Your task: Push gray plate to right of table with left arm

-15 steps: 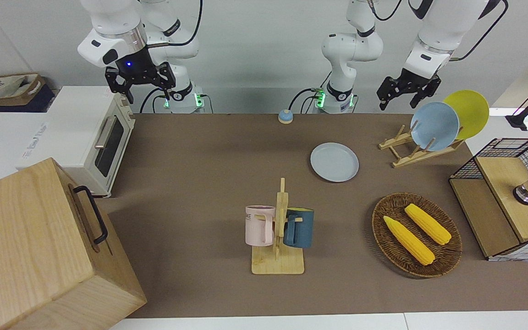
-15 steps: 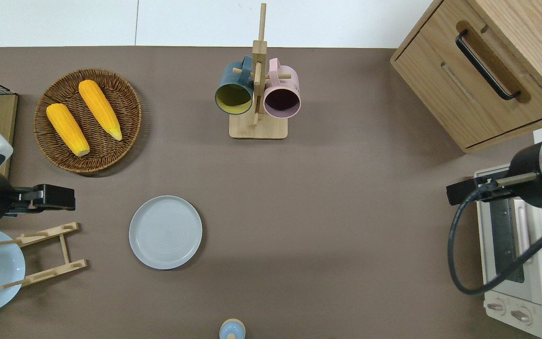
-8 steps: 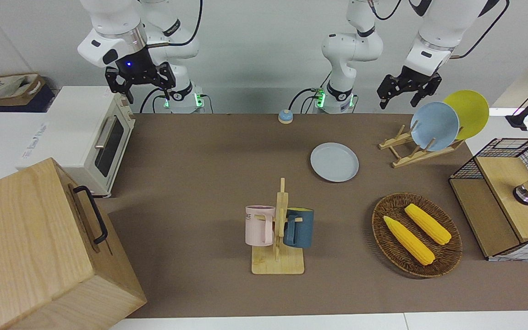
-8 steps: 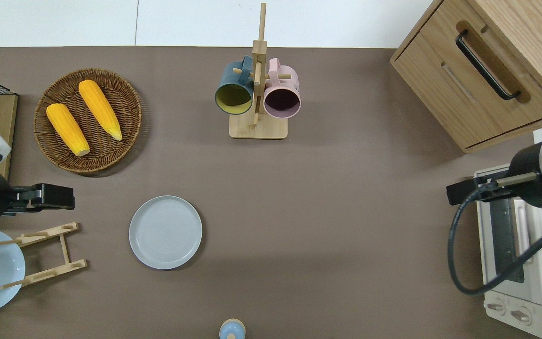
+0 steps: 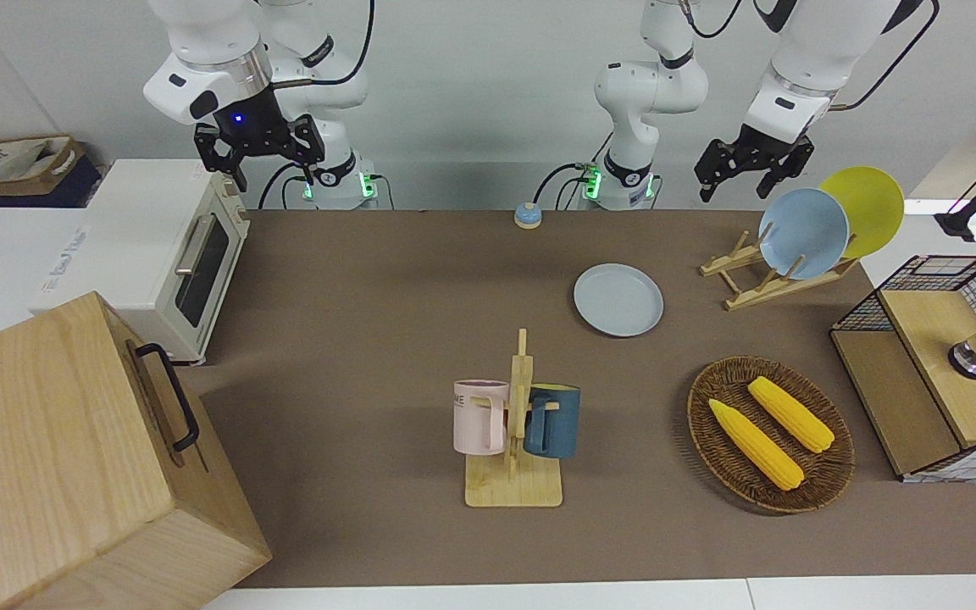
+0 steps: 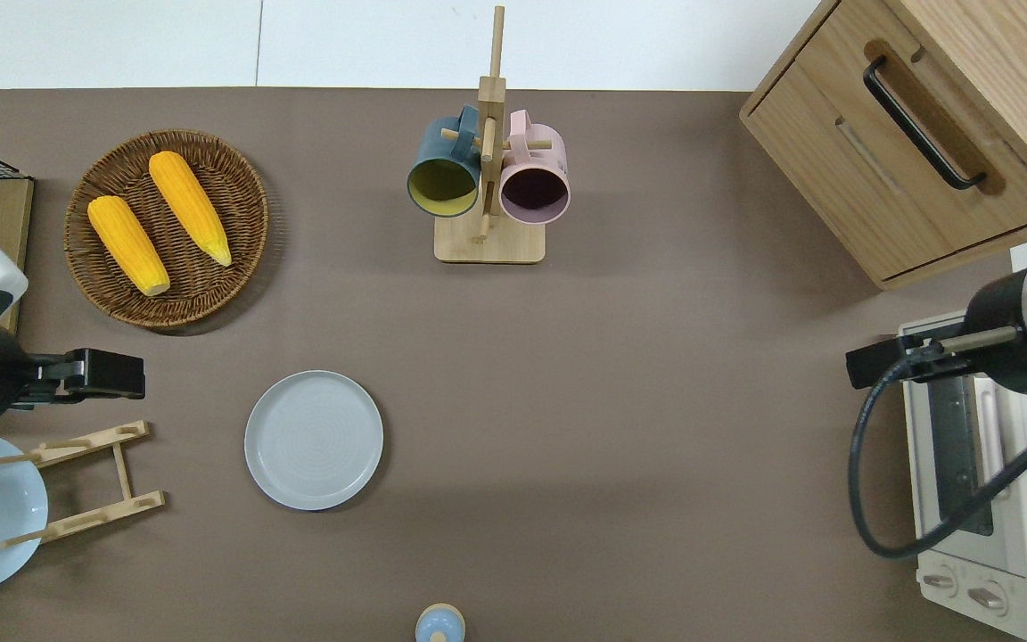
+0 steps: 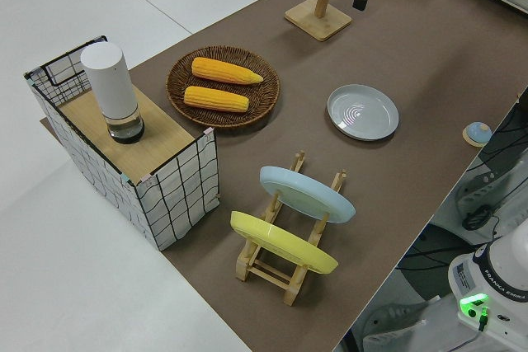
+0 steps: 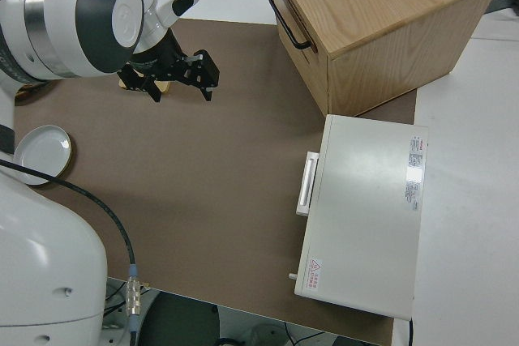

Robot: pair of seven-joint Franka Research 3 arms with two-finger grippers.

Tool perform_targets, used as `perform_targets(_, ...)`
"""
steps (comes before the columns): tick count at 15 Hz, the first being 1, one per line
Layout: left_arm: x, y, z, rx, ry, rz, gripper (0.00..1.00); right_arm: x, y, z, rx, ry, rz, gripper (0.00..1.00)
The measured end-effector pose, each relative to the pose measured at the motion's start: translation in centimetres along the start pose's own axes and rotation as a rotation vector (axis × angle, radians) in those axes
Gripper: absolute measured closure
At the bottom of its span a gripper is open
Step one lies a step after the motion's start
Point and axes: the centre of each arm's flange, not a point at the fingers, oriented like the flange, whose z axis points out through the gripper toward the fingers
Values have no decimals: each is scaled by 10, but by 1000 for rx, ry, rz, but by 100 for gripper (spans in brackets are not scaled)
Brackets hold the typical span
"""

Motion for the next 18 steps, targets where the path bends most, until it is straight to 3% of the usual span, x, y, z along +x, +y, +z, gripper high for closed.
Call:
perform_targets(4, 1, -10, 13, 17, -46, -17, 0, 0, 0, 0, 0, 0, 0, 1)
perform_targets(9, 8, -13, 59, 25, -102, -24, 0, 0, 0, 0, 0, 0, 0, 1)
perform_targets(14, 12, -9, 102, 26, -99, -20, 0, 0, 0, 0, 0, 0, 0, 1)
perform_targets(18, 10, -10, 145, 20, -61, -21, 0, 0, 0, 0, 0, 0, 0, 1)
